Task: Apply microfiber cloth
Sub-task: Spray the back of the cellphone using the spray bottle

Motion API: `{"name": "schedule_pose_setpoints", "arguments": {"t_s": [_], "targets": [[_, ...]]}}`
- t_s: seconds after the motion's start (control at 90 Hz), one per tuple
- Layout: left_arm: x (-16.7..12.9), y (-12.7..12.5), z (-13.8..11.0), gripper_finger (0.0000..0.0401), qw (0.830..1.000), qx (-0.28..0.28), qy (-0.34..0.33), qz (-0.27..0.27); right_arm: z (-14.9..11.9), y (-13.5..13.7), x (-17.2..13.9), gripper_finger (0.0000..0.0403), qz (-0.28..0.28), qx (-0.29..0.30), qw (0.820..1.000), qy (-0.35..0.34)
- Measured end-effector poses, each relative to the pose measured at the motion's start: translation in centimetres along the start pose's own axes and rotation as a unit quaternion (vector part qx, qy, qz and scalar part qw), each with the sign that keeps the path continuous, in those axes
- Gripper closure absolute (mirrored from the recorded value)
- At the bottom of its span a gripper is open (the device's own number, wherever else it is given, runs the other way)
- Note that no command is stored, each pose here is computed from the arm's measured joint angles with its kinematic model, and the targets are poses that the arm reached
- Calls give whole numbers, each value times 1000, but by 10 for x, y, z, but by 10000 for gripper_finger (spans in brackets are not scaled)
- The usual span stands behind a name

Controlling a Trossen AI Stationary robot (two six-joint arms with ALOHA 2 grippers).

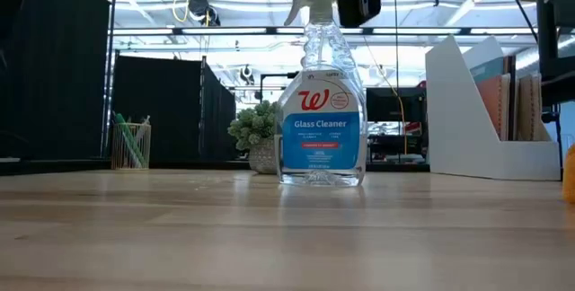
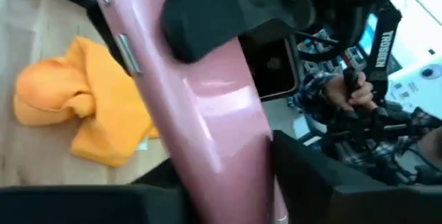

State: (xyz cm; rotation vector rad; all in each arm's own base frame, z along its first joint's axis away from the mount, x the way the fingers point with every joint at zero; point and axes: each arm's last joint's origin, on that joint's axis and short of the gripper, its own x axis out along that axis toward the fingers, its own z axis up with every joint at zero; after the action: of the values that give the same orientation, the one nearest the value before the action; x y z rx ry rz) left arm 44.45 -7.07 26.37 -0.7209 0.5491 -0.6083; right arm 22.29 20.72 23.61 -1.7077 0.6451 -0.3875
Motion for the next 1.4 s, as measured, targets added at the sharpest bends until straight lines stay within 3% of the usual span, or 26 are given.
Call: {"name": "schedule_pose_setpoints", "arguments": {"t_s": [0.089,0.167,0.256,0.367,0.544,0.633,0.667,0.711,0.9,1.222,1.333,1.4], "targets": [[-2,2,1,370,1000,-5,4,-5,-1,0,0,384,-2,-14,1000,5],[-3,4,3,371,1000,4,0,-1,-1,0,-2,373,-11,-11,1000,12],[-4,5,4,371,1000,26,-12,12,1,-1,-9,343,-20,30,999,5],[-6,1,6,384,999,41,-23,24,6,-5,-22,285,-27,124,992,-16],[-17,-11,11,386,996,56,-43,52,9,-9,-41,195,-30,304,951,-44],[-26,-18,13,387,992,74,-45,89,10,-8,-47,163,-16,403,913,-63],[-31,-20,14,387,987,96,-55,116,12,-10,-51,155,-2,465,882,-76],[-40,-27,17,388,980,113,-68,147,12,-11,-55,146,15,506,857,-90],[-77,-67,20,388,945,167,-98,263,14,-6,-48,138,65,584,803,-99],[-114,-123,-6,387,873,219,-104,424,9,3,-27,155,94,608,786,-65],[-120,-132,-21,387,837,226,-97,488,3,9,-10,160,120,625,771,-30],[-121,-134,-29,387,827,222,-106,505,-1,14,1,161,149,635,758,-2]]}}
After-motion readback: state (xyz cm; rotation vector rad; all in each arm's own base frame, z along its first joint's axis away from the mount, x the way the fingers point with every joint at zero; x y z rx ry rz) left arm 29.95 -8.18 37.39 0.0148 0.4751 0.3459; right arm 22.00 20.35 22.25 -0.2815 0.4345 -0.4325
